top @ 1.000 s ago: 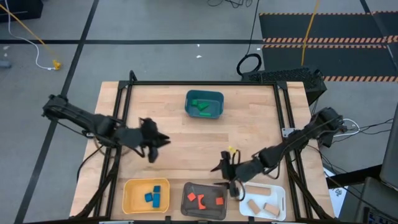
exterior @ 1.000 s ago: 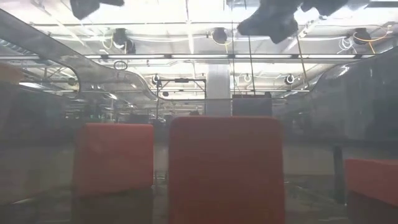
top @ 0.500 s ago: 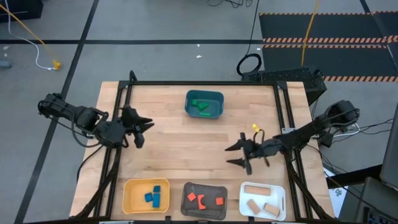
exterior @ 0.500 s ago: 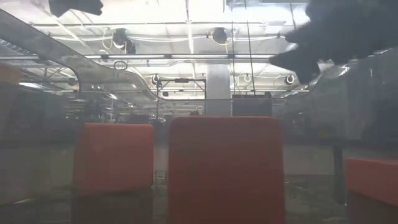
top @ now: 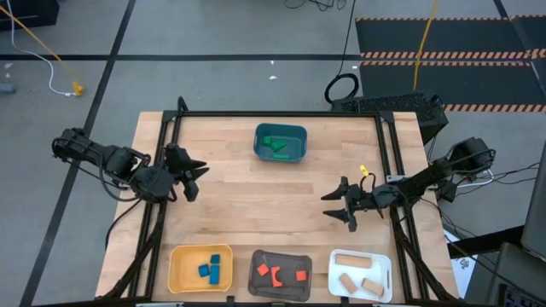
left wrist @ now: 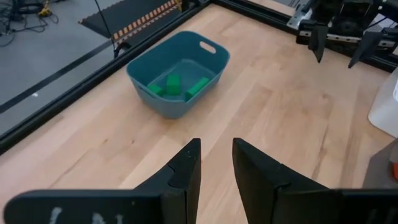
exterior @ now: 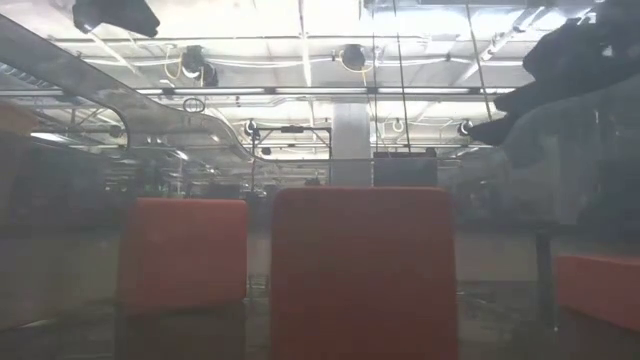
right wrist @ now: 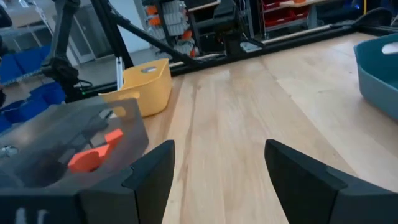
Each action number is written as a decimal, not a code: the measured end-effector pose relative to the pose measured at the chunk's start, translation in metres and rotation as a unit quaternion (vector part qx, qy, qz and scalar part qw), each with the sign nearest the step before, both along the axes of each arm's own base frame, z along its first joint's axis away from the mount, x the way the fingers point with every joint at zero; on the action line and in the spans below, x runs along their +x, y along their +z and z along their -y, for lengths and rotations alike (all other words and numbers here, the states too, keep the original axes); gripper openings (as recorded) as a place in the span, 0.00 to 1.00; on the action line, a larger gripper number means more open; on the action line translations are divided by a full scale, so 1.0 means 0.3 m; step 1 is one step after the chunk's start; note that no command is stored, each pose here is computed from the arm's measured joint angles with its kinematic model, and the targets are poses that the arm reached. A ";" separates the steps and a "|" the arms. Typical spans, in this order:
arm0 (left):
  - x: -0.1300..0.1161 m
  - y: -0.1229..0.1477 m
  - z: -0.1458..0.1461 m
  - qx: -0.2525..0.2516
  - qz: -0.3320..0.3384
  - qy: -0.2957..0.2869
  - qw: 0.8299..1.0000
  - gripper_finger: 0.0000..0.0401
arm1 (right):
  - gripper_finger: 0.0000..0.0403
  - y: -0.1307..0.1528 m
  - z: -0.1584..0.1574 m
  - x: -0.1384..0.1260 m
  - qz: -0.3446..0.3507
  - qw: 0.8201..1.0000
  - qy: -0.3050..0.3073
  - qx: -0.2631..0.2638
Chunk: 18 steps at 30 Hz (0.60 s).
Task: Sort & place blocks by color
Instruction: Return to Home Position
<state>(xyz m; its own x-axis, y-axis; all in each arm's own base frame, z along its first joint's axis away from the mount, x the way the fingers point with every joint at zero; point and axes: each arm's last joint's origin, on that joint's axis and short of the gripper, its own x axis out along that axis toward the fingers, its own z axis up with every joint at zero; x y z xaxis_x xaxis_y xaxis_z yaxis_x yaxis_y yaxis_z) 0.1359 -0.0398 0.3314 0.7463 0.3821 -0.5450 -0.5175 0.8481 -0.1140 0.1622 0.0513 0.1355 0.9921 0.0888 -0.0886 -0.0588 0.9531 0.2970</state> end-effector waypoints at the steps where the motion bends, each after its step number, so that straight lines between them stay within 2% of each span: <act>1: -0.001 -0.001 -0.001 -0.002 -0.001 0.002 1.000 0.23 | 0.60 -0.002 0.001 -0.001 -0.003 1.000 -0.001 0.002; 10: -0.012 -0.031 0.001 -0.014 -0.019 0.017 1.000 0.23 | 0.60 -0.012 0.002 -0.005 -0.016 1.000 -0.002 0.010; 14: -0.018 -0.102 0.014 -0.020 -0.032 0.014 0.999 0.23 | 0.60 -0.018 0.002 -0.005 -0.024 1.000 -0.003 0.010; 18: -0.018 -0.182 0.035 -0.040 -0.016 0.006 0.999 0.23 | 0.60 -0.019 0.002 -0.006 -0.027 0.999 -0.005 0.028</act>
<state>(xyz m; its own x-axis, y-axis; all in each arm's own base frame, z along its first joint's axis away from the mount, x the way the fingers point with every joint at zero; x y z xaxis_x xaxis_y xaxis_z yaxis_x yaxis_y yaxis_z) 0.1303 -0.0503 0.2767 0.7230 0.3456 -0.5982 -0.5326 0.8303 -0.1640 0.1605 0.0507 0.1298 0.9869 0.0858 -0.1370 -0.0323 0.9351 0.3528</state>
